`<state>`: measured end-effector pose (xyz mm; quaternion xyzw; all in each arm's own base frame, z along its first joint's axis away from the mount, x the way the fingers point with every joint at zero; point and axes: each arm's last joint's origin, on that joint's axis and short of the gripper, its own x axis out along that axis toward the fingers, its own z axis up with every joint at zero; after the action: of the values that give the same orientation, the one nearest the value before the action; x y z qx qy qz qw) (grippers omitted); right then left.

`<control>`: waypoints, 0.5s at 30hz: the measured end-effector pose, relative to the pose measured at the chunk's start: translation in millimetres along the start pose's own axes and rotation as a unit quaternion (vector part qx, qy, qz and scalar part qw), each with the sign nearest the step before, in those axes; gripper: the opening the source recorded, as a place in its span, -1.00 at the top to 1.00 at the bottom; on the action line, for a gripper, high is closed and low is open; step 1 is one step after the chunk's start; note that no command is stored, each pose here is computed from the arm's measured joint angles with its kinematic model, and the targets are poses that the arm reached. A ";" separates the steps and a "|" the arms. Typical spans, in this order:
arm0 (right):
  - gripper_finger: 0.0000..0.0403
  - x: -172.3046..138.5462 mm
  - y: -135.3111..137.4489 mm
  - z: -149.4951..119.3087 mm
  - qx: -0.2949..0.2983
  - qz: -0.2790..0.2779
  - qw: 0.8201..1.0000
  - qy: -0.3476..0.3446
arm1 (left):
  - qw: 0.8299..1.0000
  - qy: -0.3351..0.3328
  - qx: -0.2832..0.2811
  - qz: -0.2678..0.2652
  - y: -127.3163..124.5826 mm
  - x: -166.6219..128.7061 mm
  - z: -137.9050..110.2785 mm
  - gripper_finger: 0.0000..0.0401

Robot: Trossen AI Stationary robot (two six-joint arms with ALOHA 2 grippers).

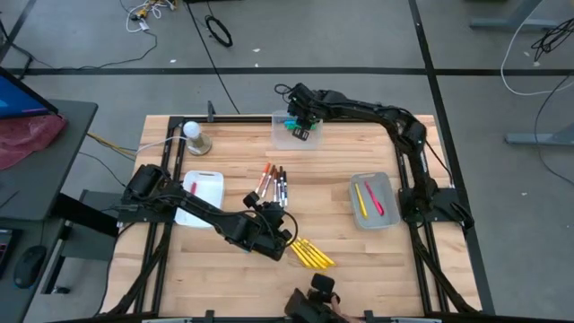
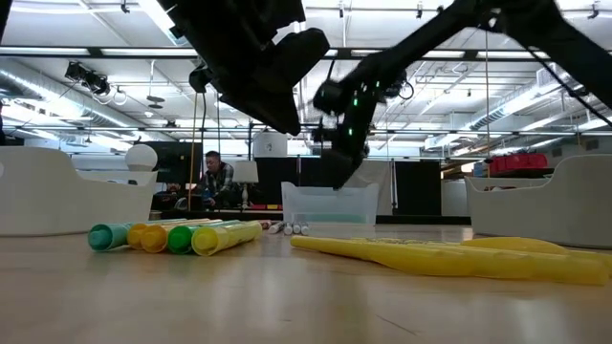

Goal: Pick & Place Markers
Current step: Put the orange marker pen into the white bin

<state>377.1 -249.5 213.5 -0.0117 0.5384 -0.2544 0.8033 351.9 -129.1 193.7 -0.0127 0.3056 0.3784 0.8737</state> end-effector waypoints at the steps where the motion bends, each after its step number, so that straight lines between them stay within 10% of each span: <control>1: 0.53 -12.4 2.4 2.7 0.000 0.005 1.000 -0.011 | 1.000 0.007 0.007 0.000 1.3 -1.7 -1.3 0.55; 8: 0.81 -103.9 35.3 -6.4 -0.022 0.035 0.991 -0.130 | 0.995 0.083 -0.001 0.046 25.3 -28.0 -17.2 0.55; 15: 0.98 -165.2 102.6 -76.7 -0.037 0.099 0.969 -0.222 | 0.989 0.067 -0.045 0.123 44.1 -53.7 -33.1 0.55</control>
<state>302.8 -71.1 293.2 -0.0442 0.3543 -0.1448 0.9228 276.8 -141.1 205.3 -0.0398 0.3457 0.4946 0.7964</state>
